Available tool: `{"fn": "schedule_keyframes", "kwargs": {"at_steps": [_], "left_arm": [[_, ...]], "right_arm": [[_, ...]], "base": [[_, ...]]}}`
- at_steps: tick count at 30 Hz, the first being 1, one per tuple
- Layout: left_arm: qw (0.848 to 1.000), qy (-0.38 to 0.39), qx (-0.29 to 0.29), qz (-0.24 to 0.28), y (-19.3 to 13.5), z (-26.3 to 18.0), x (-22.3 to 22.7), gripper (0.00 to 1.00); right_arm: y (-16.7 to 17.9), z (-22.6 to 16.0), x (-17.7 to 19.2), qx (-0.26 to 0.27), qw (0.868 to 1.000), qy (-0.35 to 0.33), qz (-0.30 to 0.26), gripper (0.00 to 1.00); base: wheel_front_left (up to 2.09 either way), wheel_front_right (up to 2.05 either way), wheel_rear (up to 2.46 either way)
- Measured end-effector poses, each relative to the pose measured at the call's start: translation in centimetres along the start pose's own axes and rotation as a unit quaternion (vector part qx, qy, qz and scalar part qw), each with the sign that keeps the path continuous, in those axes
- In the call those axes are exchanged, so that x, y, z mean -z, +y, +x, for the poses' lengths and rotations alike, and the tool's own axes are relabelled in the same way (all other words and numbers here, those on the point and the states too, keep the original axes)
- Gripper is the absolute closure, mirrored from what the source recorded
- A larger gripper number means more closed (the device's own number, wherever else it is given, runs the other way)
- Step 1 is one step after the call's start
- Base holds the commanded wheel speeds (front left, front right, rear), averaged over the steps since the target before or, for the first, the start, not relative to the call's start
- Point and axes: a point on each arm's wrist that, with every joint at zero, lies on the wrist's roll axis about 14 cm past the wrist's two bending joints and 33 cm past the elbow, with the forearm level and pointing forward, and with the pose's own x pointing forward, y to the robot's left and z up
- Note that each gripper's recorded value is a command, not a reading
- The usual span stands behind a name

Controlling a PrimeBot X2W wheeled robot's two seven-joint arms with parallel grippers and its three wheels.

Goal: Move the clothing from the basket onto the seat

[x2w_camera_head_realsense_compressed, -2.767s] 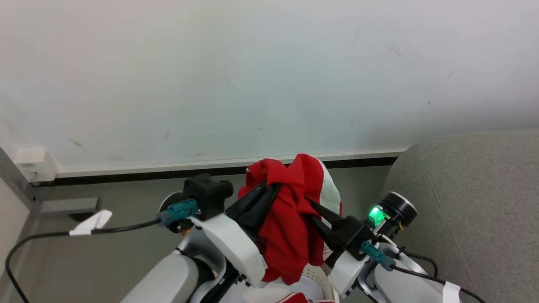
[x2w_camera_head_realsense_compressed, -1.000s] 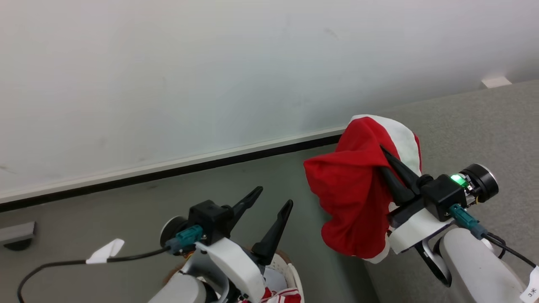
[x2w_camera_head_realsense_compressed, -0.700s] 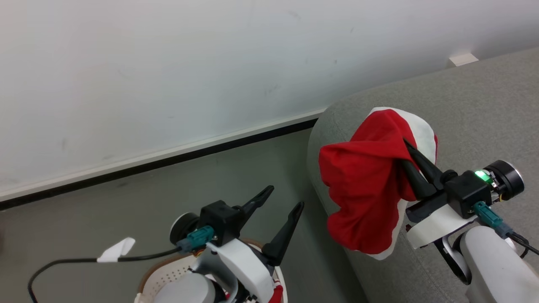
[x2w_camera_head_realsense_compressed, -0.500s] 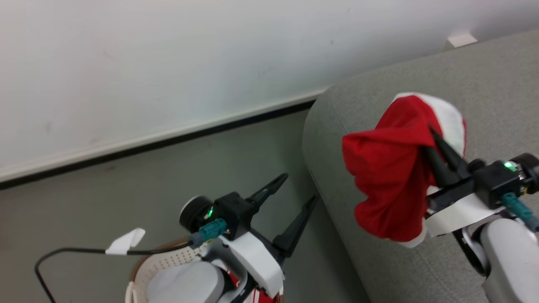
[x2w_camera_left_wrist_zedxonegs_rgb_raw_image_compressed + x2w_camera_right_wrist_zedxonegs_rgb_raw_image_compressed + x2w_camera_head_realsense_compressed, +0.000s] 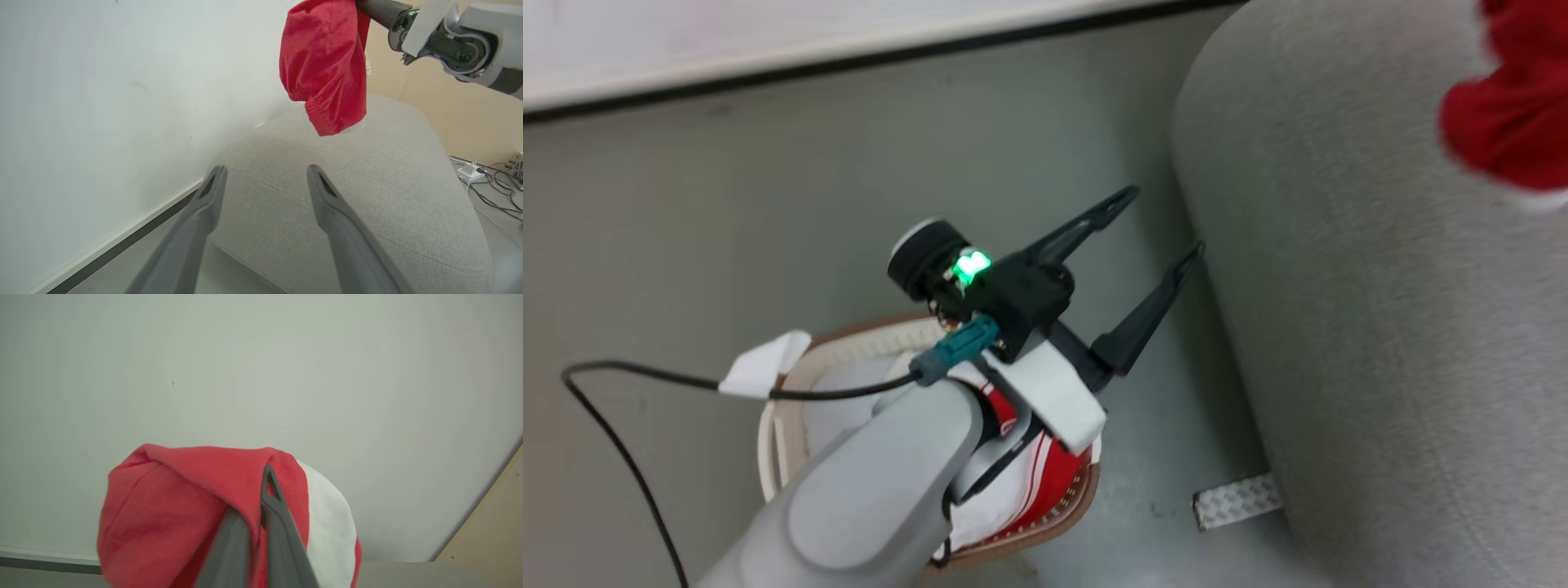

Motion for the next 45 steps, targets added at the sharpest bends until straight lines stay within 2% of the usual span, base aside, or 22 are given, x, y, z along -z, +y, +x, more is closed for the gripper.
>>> {"fn": "schedule_keyframes", "kwargs": {"at_steps": [4,7,10,13,14,15,16,17,22,26,29,32,37,45], "left_arm": [[1.0,0.001,-0.018,-0.013,2.8,-0.1,2.3,0.0],[0.999,0.007,-0.038,-0.022,4.5,-0.7,4.2,0.0],[0.998,0.02,-0.059,-0.028,5.8,-2.0,5.9,0.0],[0.995,0.041,-0.08,-0.031,7.0,-3.4,7.6,0.0],[0.995,0.047,-0.087,-0.032,7.3,-3.9,8.1,0.0],[0.994,0.052,-0.093,-0.033,7.6,-4.3,8.4,0.0],[0.993,0.057,-0.098,-0.033,7.7,-4.7,8.7,0.0],[0.992,0.061,-0.101,-0.032,7.8,-5.0,8.8,0.0],[0.991,0.072,-0.109,-0.027,7.6,-6.0,8.7,0.0],[0.989,0.075,-0.124,-0.027,7.4,-7.0,8.0,0.0],[0.987,0.073,-0.141,-0.023,7.2,-7.8,7.1,0.0],[0.983,0.072,-0.165,-0.021,7.0,-9.1,6.3,0.0],[0.975,0.065,-0.21,-0.017,6.6,-11.6,4.4,0.0],[0.954,0.021,-0.3,0.005,6.3,-16.4,-0.5,0.0]], "right_arm": [[-1.9,4.2,2.3,0.031,0.999,0.026,-0.032,1.0],[-2.4,6.0,5.8,0.048,0.995,0.066,-0.051,1.0],[-3.5,6.3,9.9,0.075,0.989,0.114,-0.06,1.0],[-4.2,4.8,15.0,0.107,0.978,0.174,-0.048,1.0],[-3.8,4.0,16.7,0.11,0.974,0.193,-0.041,0.88],[-3.3,3.0,18.2,0.111,0.97,0.211,-0.038,0.64],[-2.8,1.9,19.5,0.11,0.967,0.228,-0.032,0.22],[-2.5,1.0,20.3,0.112,0.964,0.238,-0.026,0.0],[-1.6,-2.5,20.7,0.112,0.965,0.235,-0.011,0.0],[-0.7,-4.8,19.6,0.1,0.969,0.227,-0.002,0.0],[0.1,-6.1,17.7,0.085,0.975,0.207,0.001,0.0],[0.6,-6.9,14.2,0.076,0.984,0.161,0.011,0.0],[1.8,-10.1,10.0,0.057,0.992,0.111,0.033,0.0],[5.6,-14.5,5.6,0.013,0.994,0.064,0.085,0.0]], "base": [[0.0,0.0,0.0],[0.0,0.0,0.0],[0.0,0.0,0.0],[0.0,0.0,0.0],[0.0,0.0,0.0],[0.0,0.0,0.0],[0.0,0.0,0.0],[0.0,0.0,0.0],[0.0,0.0,0.0],[0.0,0.0,0.0],[0.0,0.0,0.0],[0.0,0.0,0.0],[0.0,0.0,0.0],[0.0,0.0,0.0]]}}
